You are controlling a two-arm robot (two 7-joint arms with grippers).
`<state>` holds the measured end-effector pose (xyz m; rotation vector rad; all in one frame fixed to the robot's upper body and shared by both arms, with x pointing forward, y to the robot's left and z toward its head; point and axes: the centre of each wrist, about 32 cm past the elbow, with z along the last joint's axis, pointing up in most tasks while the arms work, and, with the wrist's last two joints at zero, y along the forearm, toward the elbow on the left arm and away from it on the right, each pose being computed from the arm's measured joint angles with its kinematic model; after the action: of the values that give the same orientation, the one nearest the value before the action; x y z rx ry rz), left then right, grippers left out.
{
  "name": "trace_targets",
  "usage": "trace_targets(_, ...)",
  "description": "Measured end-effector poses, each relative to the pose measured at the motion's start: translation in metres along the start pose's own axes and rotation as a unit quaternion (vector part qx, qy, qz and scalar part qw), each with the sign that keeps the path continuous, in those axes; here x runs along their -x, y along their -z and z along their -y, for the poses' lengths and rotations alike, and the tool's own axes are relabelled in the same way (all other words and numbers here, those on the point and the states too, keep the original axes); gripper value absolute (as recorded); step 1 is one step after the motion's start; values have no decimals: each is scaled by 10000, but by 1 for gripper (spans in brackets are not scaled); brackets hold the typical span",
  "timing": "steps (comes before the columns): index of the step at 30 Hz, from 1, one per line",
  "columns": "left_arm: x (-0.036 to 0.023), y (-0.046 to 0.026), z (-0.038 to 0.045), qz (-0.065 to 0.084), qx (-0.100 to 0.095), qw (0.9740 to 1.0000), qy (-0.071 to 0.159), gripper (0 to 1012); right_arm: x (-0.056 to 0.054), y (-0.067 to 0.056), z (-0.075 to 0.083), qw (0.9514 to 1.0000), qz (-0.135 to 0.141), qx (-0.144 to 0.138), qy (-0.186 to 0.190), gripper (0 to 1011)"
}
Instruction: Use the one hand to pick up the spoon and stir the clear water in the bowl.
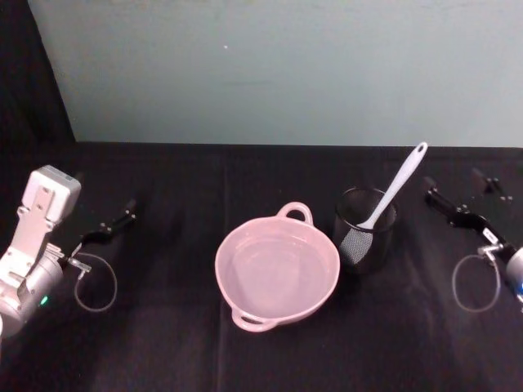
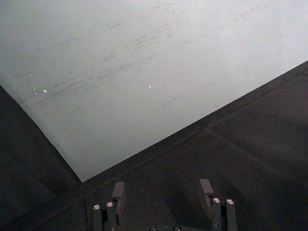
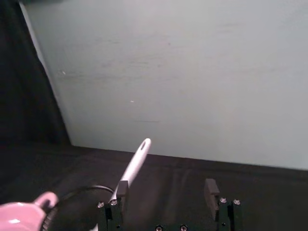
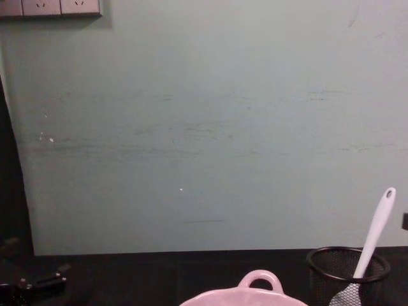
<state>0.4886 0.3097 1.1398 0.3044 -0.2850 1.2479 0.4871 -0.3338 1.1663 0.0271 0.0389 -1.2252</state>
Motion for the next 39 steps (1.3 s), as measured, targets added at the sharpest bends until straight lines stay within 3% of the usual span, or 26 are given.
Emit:
trace_targets(6, 0, 0, 0, 0, 0, 10000, 0, 1005, -10, -13, -141, 9966, -766, 79, -286, 1003)
trace_targets(8, 0, 0, 0, 0, 0, 10000, 0, 1005, 1, -20, -221, 9916, -1209, 114, -438, 1002)
trace_targets(12, 0, 0, 0, 0, 0, 10000, 0, 1005, 23, -34, -304, 9829, -1726, 162, -626, 1002)
trace_targets(18, 0, 0, 0, 0, 0, 10000, 0, 1005, 8, -38, -396, 9704, -2244, 246, -856, 1002)
trace_targets(22, 0, 0, 0, 0, 0, 10000, 0, 1005, -57, -33, -457, 9594, -2596, 299, -1063, 1002)
trace_targets(25, 0, 0, 0, 0, 0, 10000, 0, 1005, -104, -10, -485, 9542, -2729, 316, -1188, 1002)
trace_targets(29, 0, 0, 0, 0, 0, 10000, 0, 1005, -160, 21, -507, 9512, -2782, 328, -1297, 1002)
trace_targets(36, 0, 0, 0, 0, 0, 10000, 0, 1005, -213, 53, -513, 9523, -2691, 285, -1414, 990)
trace_targets(39, 0, 0, 0, 0, 0, 10000, 0, 1005, -226, 67, -514, 9527, -2654, 243, -1459, 929)
